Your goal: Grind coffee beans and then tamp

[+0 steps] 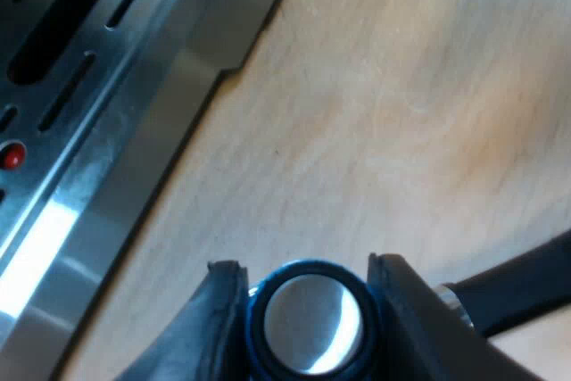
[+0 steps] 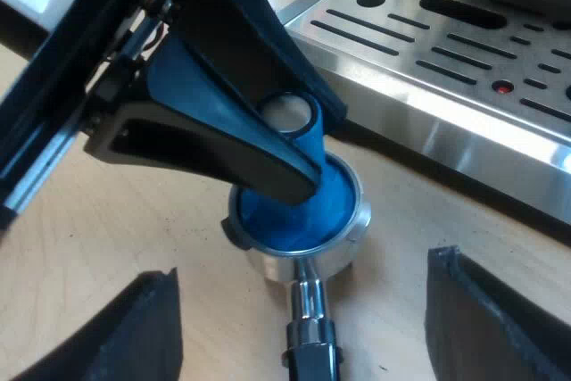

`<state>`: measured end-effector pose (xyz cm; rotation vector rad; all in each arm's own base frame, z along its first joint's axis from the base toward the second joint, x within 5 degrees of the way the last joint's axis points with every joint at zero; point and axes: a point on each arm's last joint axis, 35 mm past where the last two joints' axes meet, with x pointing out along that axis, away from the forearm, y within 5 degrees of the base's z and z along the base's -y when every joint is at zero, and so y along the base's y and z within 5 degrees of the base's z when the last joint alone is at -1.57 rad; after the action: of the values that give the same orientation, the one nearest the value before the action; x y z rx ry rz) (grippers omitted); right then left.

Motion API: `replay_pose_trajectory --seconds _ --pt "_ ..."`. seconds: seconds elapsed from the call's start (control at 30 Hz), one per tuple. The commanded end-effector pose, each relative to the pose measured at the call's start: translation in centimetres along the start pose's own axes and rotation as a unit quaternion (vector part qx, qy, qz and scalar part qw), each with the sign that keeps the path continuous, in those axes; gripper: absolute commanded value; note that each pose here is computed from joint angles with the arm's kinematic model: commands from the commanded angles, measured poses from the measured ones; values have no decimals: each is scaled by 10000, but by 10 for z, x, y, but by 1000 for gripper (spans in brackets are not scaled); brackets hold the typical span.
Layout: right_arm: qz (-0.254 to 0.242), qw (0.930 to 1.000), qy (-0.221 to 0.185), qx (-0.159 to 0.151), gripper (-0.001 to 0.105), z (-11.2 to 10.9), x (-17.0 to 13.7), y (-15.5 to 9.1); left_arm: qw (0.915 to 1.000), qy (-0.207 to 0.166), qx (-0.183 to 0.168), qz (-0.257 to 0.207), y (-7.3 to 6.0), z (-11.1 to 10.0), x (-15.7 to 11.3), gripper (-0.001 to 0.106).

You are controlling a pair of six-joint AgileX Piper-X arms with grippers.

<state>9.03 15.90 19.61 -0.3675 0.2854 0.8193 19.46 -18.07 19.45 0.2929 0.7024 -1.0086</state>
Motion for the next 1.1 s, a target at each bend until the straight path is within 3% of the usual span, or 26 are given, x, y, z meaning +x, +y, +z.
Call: replay_pose_trajectory --seconds 0.03,0.27,0.5,0.73,0.9,1.1 --pt "12 9999 -103 -7 60 2 -1 -1 10000 -38 -85 15 -1 9 -6 9" --pt "12 9999 -103 -7 60 2 -1 -1 9982 -584 88 91 -4 34 -28 9" --pt "23 9999 -104 -7 60 2 -1 -1 9947 -970 196 279 -8 45 -51 9" --pt "847 9960 -282 3 60 5 -1 5 9896 -1246 232 681 -11 50 -75 9" --pt "954 9940 -540 48 60 12 -2 5 9904 -1067 85 870 -7 44 -85 9" --pt "933 9933 -674 -39 60 18 -2 4 9881 -758 -364 1286 16 31 -95 9"
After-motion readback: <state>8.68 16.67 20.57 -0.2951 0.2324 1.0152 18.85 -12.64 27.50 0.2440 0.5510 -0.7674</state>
